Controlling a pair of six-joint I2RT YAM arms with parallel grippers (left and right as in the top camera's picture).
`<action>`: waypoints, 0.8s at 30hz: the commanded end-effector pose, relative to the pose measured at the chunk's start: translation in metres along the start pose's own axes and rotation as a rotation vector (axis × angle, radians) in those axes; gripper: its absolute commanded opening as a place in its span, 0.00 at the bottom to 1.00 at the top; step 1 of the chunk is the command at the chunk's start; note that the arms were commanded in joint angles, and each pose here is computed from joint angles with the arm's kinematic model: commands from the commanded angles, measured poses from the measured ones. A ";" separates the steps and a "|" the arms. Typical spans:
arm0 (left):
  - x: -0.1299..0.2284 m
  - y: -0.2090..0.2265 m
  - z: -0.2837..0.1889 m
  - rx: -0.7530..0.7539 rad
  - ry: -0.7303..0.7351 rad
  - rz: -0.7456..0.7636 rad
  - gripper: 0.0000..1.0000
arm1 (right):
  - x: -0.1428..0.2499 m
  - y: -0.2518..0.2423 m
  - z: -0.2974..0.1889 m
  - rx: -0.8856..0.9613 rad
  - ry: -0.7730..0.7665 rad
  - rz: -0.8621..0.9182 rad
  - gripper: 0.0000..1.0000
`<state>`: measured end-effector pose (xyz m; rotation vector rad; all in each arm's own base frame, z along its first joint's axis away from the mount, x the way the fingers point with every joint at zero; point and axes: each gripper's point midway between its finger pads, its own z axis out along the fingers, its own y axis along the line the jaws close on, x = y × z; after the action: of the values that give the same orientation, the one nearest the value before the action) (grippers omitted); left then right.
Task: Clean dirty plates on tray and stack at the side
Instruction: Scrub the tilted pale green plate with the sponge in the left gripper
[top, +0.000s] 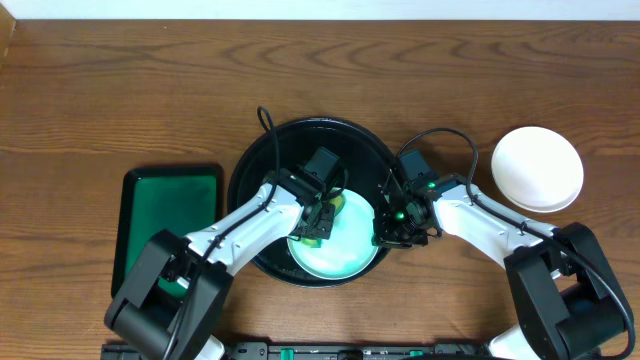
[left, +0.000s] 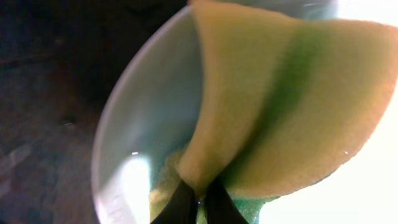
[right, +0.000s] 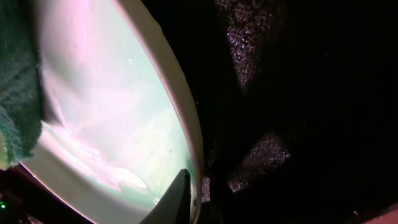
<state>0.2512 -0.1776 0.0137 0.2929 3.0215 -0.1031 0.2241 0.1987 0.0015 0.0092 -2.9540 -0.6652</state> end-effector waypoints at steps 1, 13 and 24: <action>-0.008 0.029 -0.013 -0.134 -0.075 -0.047 0.07 | -0.002 -0.006 0.003 0.034 0.000 0.011 0.10; -0.010 0.033 -0.035 -0.139 -0.131 -0.084 0.07 | -0.002 -0.005 0.003 0.033 0.000 0.010 0.10; -0.007 -0.013 -0.029 0.108 -0.071 -0.005 0.49 | -0.002 -0.005 0.003 0.031 -0.002 0.009 0.11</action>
<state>0.2643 -0.1751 0.0477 0.2174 2.9071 -0.1360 0.2244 0.1988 0.0015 0.0095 -2.9551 -0.6657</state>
